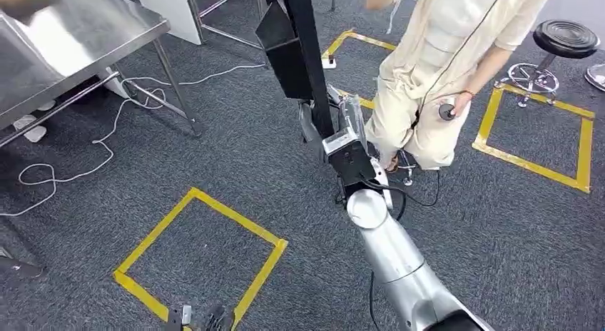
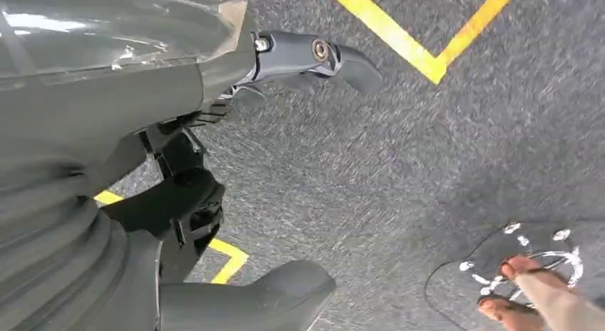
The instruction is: Take the parts from the cabinet and place them on the table.
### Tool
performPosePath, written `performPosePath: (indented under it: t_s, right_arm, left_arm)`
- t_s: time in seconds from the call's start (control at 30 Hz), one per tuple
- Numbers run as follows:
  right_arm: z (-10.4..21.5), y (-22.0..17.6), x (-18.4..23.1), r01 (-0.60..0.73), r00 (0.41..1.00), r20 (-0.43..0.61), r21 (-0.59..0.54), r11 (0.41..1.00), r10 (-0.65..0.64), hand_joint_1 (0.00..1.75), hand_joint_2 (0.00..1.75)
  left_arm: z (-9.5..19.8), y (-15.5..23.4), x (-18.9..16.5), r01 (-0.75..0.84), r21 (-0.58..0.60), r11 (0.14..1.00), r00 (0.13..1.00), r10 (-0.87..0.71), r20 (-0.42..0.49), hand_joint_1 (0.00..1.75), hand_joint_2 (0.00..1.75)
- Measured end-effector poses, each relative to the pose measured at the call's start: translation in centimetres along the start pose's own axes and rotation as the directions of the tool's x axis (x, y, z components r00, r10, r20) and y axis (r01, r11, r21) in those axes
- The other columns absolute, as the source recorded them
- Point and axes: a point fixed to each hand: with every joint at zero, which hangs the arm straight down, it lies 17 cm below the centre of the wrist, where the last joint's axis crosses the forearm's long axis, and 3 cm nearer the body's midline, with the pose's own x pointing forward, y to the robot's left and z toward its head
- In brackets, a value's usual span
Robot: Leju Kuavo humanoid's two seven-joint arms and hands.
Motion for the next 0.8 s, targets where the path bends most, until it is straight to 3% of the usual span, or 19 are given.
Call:
performPosePath:
  t_s: [0.8]
  right_arm:
    - [1.4, 1.0, -0.6, -0.030, 0.999, -0.025, 0.025, 0.999, 0.030, 1.75, 1.75]
  left_arm:
    - [0.6, 0.2, -0.8, -0.017, 0.007, 1.000, 1.000, 0.017, -0.003, 0.00, 1.75]
